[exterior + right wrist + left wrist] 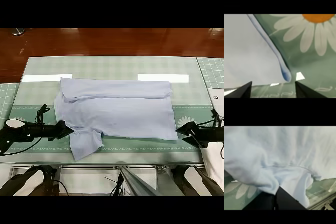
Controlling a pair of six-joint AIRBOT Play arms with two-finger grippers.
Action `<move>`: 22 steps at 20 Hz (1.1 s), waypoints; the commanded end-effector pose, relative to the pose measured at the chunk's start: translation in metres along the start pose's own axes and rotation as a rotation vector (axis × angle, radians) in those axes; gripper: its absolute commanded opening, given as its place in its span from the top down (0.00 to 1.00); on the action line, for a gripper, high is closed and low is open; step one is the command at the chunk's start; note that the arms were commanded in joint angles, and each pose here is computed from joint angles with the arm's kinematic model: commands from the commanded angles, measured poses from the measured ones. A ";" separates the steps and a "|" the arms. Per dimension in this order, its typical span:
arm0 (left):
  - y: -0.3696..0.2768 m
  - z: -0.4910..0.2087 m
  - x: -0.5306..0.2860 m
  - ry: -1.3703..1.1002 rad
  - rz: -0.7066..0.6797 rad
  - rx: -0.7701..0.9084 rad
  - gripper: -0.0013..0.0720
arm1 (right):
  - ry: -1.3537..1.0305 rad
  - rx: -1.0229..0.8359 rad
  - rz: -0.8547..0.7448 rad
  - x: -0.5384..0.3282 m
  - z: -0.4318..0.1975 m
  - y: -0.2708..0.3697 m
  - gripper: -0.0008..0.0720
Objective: Fold the shirts.
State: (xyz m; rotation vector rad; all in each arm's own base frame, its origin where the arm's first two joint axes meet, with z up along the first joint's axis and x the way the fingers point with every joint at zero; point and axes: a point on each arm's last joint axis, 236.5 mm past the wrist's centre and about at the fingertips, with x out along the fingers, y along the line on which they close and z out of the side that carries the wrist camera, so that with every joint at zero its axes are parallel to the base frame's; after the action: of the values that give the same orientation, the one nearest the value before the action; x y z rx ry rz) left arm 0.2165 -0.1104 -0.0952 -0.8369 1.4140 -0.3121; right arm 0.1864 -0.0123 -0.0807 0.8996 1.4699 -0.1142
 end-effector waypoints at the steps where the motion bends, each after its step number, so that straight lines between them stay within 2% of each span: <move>1: -0.004 0.002 -0.001 -0.005 -0.012 0.001 0.95 | 0.134 -0.033 -0.046 0.014 -0.023 -0.005 0.14; 12: -0.004 0.002 -0.001 -0.006 -0.012 0.001 0.95 | 0.005 0.001 0.136 0.037 0.026 0.034 0.15; 13: -0.004 0.002 -0.001 -0.006 -0.012 0.001 0.95 | 0.006 -0.005 0.146 0.037 0.027 0.036 0.21; 14: -0.004 0.002 -0.001 -0.006 -0.012 0.001 0.95 | 0.009 -0.022 0.159 0.038 0.026 0.038 0.42; 15: -0.004 0.002 -0.001 -0.005 -0.013 0.001 0.95 | 0.012 -0.070 0.184 0.038 0.025 0.043 0.87; 16: -0.005 0.003 -0.001 -0.004 -0.015 0.004 0.95 | 0.014 -0.100 0.205 0.036 0.024 0.048 0.95; 18: -0.016 0.013 -0.012 -0.012 -0.036 0.024 0.95 | 0.012 -0.138 0.198 0.029 0.029 0.051 0.95; 22: -0.050 0.079 -0.069 -0.169 -0.068 0.108 0.95 | -0.114 -0.188 0.195 -0.013 0.079 0.075 0.95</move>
State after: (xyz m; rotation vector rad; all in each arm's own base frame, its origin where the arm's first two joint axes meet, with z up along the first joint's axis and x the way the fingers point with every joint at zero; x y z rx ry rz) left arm 0.2627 -0.0928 -0.0503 -0.8283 1.2937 -0.3501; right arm 0.2639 0.0012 -0.0732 0.8964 1.3274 0.1035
